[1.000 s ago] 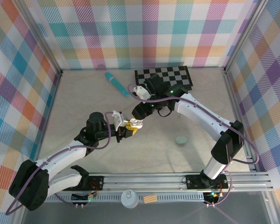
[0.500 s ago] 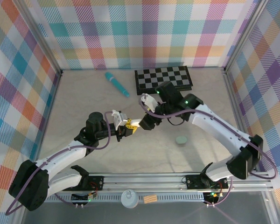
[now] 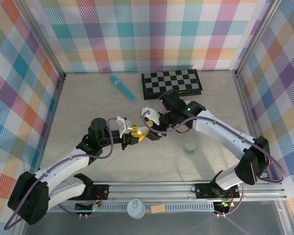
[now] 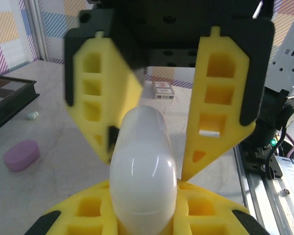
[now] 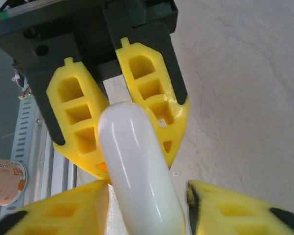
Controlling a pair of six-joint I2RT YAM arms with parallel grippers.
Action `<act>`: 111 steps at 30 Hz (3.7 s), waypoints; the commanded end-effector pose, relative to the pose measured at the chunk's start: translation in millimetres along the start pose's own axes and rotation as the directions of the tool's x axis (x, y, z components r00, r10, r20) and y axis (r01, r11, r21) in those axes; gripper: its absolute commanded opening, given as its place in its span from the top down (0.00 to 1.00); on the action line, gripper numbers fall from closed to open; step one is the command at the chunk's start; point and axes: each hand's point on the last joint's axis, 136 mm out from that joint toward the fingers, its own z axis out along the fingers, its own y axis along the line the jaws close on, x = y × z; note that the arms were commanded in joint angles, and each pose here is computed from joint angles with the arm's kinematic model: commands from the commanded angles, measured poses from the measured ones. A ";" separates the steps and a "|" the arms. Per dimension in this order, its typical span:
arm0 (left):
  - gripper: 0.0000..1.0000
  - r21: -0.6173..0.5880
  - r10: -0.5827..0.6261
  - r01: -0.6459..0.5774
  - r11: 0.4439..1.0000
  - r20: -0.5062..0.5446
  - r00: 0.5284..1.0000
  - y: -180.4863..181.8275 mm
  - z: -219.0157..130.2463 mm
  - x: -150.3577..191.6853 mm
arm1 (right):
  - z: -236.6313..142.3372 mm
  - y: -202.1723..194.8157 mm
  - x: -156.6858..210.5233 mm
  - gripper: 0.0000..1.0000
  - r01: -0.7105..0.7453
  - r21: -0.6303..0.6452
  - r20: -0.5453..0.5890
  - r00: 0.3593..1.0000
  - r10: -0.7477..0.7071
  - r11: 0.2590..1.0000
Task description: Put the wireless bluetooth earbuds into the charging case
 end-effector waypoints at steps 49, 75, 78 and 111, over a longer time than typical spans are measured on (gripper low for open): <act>0.00 -0.542 0.019 -0.040 0.839 -0.044 0.999 61.2 -57.3 16.1 | 114.4 -202.2 90.0 0.49 -0.735 0.417 0.114 0.626 0.772 0.534; 0.00 -0.002 0.082 -0.082 0.997 -0.078 0.994 -32.9 196.9 95.5 | -135.8 -112.2 222.2 0.20 -0.881 0.468 0.635 0.282 0.719 -0.068; 0.00 -0.021 0.049 -0.051 0.999 -0.076 0.996 -27.5 218.1 108.8 | -143.6 -105.7 225.0 0.20 -0.885 0.459 0.651 0.277 0.707 -0.076; 0.66 0.055 0.044 -0.038 0.998 -0.124 0.991 -29.1 257.1 153.3 | -145.1 -94.9 233.9 0.21 -0.897 0.435 0.658 0.255 0.709 -0.081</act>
